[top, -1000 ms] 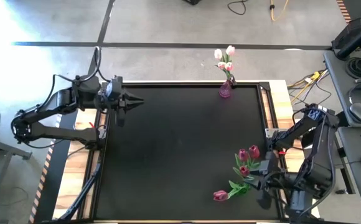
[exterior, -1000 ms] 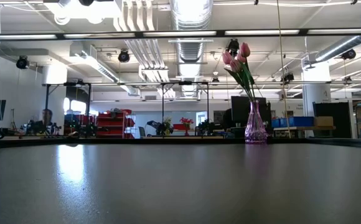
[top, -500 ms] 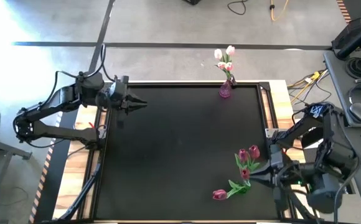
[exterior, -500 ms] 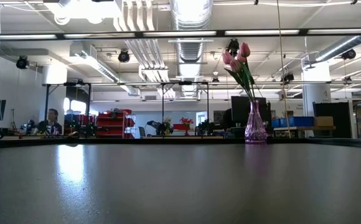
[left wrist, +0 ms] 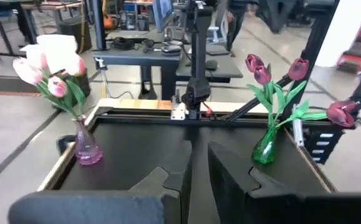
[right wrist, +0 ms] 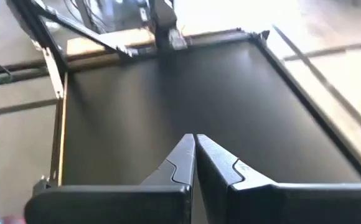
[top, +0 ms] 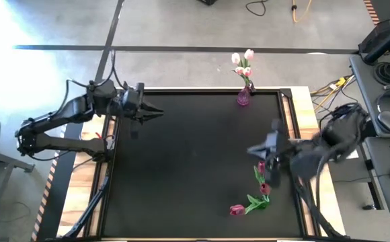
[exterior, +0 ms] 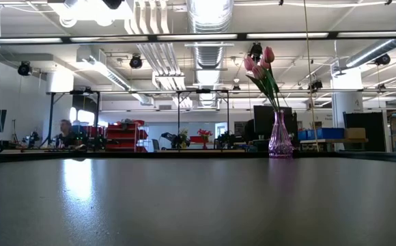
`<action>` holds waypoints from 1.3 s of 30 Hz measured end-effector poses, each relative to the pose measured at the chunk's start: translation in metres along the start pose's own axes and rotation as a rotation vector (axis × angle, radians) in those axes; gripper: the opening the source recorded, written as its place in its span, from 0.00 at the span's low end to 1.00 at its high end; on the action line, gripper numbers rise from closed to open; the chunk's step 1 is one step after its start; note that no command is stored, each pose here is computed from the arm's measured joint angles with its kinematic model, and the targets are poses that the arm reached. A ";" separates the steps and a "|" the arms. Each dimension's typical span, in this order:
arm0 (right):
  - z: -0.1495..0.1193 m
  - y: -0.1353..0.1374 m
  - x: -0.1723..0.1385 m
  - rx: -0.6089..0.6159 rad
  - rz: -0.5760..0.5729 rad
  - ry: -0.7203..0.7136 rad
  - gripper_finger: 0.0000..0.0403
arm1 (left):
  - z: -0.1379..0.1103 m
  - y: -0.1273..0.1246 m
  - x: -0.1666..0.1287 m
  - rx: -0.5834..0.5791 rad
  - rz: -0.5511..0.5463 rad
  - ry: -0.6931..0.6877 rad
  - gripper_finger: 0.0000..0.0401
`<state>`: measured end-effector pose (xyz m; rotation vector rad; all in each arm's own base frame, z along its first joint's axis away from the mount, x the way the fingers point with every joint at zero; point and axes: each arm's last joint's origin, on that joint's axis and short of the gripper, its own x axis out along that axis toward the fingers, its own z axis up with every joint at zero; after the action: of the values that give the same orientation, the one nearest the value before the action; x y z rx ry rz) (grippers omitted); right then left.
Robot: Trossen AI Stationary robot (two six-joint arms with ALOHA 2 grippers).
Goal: Sort flowers into vase by color
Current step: Return to Home Position
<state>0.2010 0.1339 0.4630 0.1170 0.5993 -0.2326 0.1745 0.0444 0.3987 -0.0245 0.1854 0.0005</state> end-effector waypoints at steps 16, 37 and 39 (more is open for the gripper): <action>0.017 -0.129 0.040 -0.115 0.206 -0.307 0.02 | -0.063 0.017 0.004 -0.059 0.024 -0.231 0.09; -0.140 -0.200 0.127 0.021 0.163 -0.440 0.02 | -0.154 0.036 0.003 -0.062 0.196 -0.161 0.09; -0.154 -0.200 0.128 0.042 0.164 -0.465 0.02 | -0.161 0.033 -0.002 -0.058 0.208 -0.168 0.09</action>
<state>0.1700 -0.0561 0.2554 0.1460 0.1215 -0.1062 0.1425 0.0738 0.2397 -0.0631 0.0195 0.2150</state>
